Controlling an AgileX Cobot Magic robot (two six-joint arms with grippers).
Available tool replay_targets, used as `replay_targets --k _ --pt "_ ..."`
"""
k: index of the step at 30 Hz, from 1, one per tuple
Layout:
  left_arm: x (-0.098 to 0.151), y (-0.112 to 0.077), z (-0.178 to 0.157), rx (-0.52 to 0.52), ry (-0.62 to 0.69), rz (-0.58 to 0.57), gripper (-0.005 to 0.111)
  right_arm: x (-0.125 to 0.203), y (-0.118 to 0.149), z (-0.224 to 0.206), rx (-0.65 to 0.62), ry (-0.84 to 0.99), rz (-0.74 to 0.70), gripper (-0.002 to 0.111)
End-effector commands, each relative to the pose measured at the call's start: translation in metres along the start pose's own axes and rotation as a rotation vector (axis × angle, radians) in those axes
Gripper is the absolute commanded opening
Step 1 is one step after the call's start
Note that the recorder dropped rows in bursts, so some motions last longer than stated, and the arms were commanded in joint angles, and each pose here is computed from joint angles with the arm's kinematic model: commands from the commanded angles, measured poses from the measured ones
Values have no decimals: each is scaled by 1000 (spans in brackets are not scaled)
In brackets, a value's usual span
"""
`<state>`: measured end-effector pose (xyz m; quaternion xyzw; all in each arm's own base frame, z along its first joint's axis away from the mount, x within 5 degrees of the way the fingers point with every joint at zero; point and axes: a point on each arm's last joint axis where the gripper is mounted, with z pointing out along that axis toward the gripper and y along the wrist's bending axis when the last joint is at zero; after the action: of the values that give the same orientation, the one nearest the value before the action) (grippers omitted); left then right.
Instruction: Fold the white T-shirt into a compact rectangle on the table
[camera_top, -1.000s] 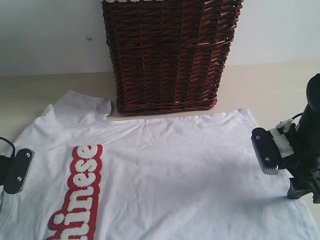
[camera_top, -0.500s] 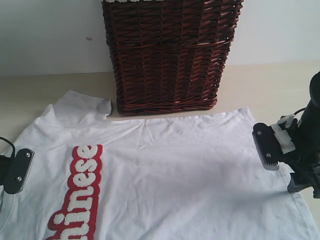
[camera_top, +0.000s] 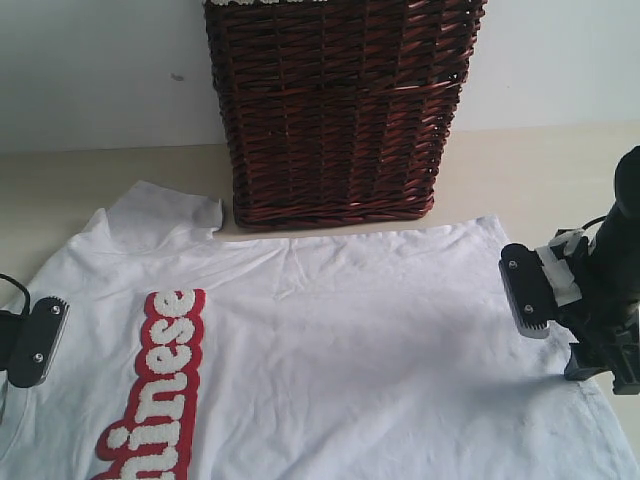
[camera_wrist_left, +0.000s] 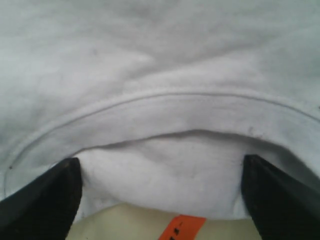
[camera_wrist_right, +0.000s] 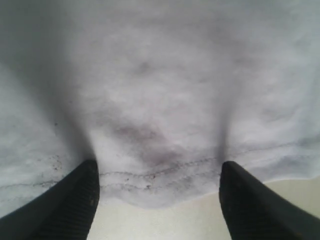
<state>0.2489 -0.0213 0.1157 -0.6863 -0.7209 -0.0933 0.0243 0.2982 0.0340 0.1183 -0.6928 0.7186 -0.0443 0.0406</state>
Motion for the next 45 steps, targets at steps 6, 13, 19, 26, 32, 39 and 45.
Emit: replay_targets --k 6,13,19,26,32,39,45 --pt "-2 2 5 -27 -23 -1 84 1 7 10 -93 5 55 60" --pt "-2 3 5 -31 -25 -1 84 1 12 29 -161 13 59 59" --pt "-2 3 5 -31 -25 -1 84 0 11 29 -154 5 72 59" --pt "-2 3 5 -31 -25 -1 84 -4 9 26 -137 -38 132 59" --pt "-2 3 5 -31 -25 -1 84 -4 11 26 -152 -34 153 72" --pt "-2 3 5 -31 -25 -1 84 -4 10 26 -147 -32 141 105" --pt "-2 3 5 -31 -25 -1 84 -4 9 26 -132 -35 139 105"
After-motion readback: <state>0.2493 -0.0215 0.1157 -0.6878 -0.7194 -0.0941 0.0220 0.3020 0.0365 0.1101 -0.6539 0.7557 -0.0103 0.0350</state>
